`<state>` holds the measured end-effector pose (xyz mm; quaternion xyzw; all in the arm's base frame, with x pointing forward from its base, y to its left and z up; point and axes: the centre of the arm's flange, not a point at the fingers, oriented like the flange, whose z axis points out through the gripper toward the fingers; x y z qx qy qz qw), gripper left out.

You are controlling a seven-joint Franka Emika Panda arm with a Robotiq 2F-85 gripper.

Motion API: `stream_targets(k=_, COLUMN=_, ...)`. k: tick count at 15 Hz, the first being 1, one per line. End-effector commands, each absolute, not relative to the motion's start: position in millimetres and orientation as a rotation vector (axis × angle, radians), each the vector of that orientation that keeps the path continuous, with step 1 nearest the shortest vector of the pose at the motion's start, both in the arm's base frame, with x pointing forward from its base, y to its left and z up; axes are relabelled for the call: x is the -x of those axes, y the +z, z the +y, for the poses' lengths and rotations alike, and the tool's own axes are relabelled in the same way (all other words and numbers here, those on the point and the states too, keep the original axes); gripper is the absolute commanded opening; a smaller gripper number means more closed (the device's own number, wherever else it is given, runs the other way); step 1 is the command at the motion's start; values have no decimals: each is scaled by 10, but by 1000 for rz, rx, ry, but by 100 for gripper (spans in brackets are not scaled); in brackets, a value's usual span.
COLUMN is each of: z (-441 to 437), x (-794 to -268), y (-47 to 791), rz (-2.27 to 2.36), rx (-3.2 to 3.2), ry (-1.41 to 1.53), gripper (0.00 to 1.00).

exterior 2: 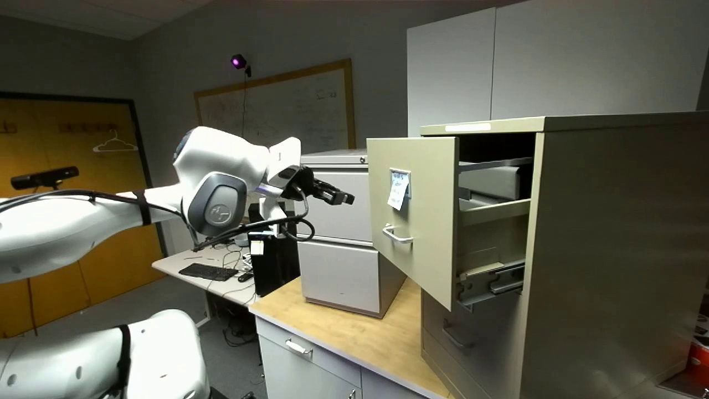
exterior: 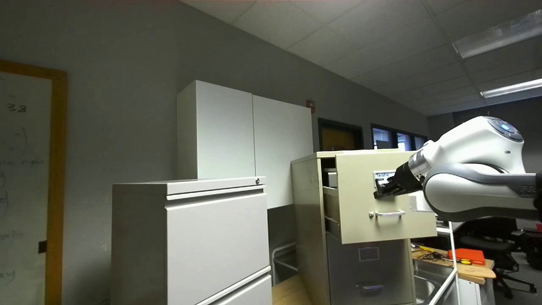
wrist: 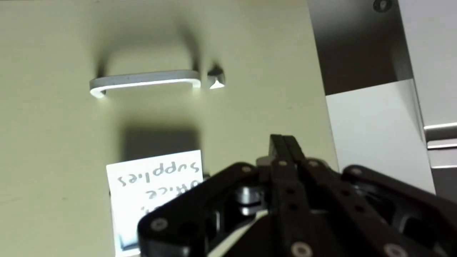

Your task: Close the top drawer of the beige file cabinet

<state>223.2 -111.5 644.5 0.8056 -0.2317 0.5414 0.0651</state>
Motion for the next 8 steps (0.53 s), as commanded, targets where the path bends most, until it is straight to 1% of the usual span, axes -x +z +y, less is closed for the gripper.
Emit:
stream_targets(k=1, z=-1155, x=-2368, y=6392, rz=-696, rx=-2388, ry=1733, gripper=0)
stream_targets(k=8, z=-1076, x=-2946, y=6475, rz=-589, rx=-2290, ry=1778, gripper=0)
